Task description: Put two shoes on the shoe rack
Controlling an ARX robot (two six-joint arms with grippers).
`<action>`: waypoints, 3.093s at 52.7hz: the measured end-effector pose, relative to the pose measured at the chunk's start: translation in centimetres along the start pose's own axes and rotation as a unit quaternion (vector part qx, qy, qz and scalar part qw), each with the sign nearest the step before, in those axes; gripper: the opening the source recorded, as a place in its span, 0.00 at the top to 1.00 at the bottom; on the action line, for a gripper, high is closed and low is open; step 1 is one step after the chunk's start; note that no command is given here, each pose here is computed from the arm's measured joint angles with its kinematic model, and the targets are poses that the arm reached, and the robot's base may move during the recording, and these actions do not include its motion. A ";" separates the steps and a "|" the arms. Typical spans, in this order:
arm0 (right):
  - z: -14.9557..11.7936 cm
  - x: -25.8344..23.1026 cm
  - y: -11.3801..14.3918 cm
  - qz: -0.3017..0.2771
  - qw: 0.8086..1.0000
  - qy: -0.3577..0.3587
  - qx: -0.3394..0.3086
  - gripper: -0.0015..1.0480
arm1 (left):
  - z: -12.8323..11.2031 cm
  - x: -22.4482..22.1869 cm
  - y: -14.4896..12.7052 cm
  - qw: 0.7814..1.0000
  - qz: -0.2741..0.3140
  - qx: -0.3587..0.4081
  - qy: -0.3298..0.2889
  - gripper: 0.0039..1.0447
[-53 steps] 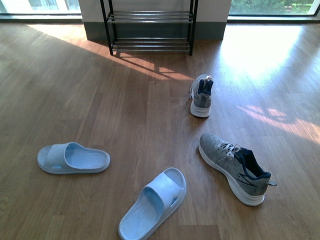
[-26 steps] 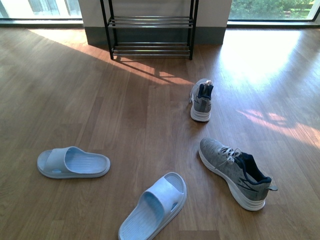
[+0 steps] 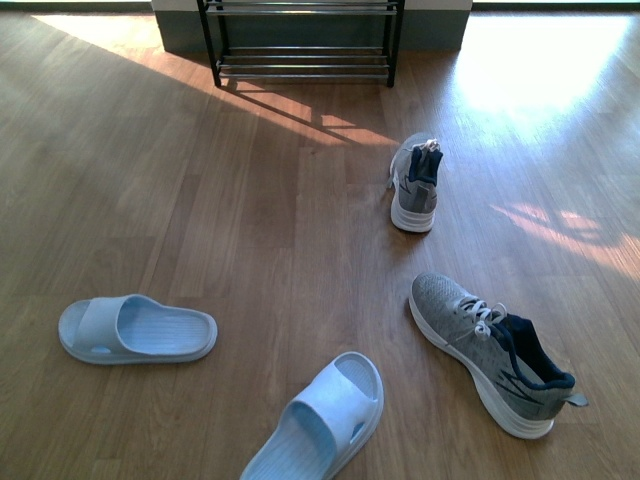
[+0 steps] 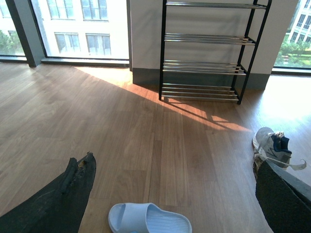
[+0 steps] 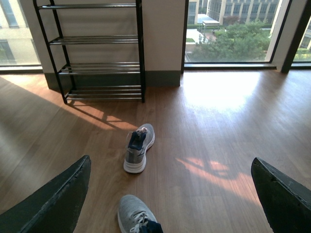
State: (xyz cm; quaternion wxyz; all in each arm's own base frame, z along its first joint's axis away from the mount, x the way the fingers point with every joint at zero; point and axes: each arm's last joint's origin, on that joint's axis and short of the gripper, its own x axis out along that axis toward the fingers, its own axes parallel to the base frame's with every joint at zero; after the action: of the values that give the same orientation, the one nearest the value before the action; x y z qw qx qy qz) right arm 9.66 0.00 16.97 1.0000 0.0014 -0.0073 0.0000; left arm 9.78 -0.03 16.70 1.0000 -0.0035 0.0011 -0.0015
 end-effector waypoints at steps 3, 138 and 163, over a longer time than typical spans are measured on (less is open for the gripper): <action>0.0 0.0 0.0 0.000 1.000 0.000 0.000 0.09 | 0.0 0.0 0.0 1.000 0.000 0.000 0.000 0.09; -30.7 21.1 -1.9 0.163 0.855 0.480 -0.105 0.98 | 0.0 0.0 0.0 1.000 0.000 0.000 0.000 0.09; -17.1 18.1 -2.5 0.121 0.917 0.380 -0.027 0.98 | 0.0 0.0 0.0 1.000 0.000 0.000 0.000 0.09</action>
State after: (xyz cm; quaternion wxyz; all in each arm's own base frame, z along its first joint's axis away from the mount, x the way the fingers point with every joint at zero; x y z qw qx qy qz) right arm 28.06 -2.44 0.14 0.9194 -0.0265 0.3731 0.1218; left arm 9.78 -0.03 16.70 1.0000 -0.0033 0.0011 -0.0015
